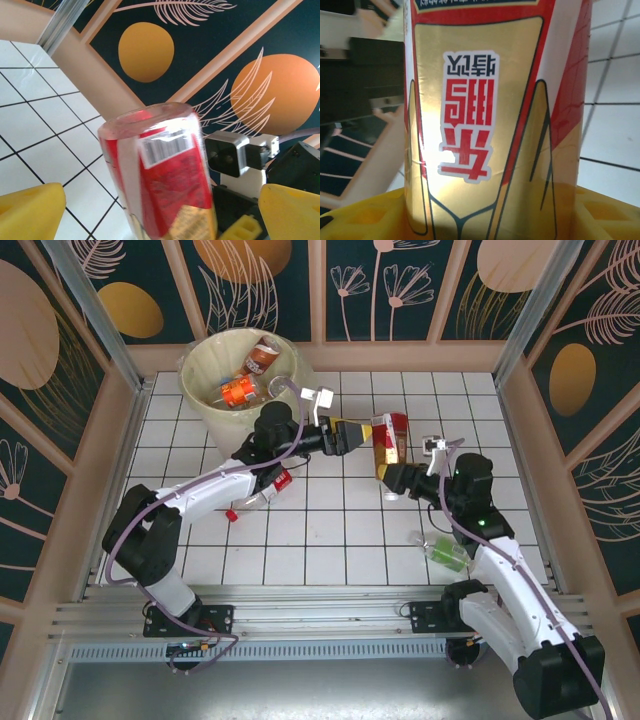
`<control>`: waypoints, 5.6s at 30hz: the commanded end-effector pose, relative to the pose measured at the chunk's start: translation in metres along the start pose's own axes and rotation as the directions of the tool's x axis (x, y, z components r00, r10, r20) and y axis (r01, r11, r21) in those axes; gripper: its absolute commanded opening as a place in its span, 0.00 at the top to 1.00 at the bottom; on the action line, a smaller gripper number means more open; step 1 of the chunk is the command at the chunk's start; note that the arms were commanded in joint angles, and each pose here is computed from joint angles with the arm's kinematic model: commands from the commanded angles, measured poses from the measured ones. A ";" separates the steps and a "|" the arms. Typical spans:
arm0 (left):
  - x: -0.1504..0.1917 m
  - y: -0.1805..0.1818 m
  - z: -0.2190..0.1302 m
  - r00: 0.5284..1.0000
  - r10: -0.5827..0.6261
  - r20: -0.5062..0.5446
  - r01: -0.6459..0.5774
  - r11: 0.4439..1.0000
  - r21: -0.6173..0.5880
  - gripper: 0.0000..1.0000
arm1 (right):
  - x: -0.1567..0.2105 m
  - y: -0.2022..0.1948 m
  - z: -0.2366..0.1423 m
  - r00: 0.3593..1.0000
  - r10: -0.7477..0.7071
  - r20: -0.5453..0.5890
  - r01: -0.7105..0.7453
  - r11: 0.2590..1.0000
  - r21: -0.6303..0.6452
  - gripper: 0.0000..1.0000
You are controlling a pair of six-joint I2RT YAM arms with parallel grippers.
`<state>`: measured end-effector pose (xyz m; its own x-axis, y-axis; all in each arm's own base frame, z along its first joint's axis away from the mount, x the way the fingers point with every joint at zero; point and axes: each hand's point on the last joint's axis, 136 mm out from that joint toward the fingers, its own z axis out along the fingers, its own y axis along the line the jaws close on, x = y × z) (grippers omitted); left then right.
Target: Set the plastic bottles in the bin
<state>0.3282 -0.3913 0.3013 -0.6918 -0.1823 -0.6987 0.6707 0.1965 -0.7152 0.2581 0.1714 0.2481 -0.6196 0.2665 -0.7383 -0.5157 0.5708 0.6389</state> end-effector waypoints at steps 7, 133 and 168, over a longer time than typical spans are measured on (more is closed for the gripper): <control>-0.014 -0.047 -0.015 0.991 0.131 0.038 -0.134 0.984 0.115 0.01 | -0.032 0.068 -0.007 0.996 -0.077 0.040 0.085 0.957 -0.277 0.39; -0.235 0.124 -0.216 0.905 0.397 -0.153 -0.287 0.306 -0.908 0.01 | 0.008 -0.067 -0.052 0.978 0.147 0.152 -0.207 0.803 0.559 0.01; -0.042 -0.050 -0.090 0.887 0.453 -0.086 -0.461 0.875 -0.146 0.01 | 0.134 -0.037 -0.075 0.678 0.713 -0.180 -0.459 0.601 0.654 0.01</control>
<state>0.3046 -0.2990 0.3527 -0.3785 0.0430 -0.9246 0.8315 0.4547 -0.3192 0.1738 0.1145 0.1463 -0.8617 0.4834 -0.1541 0.3248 0.7590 0.5643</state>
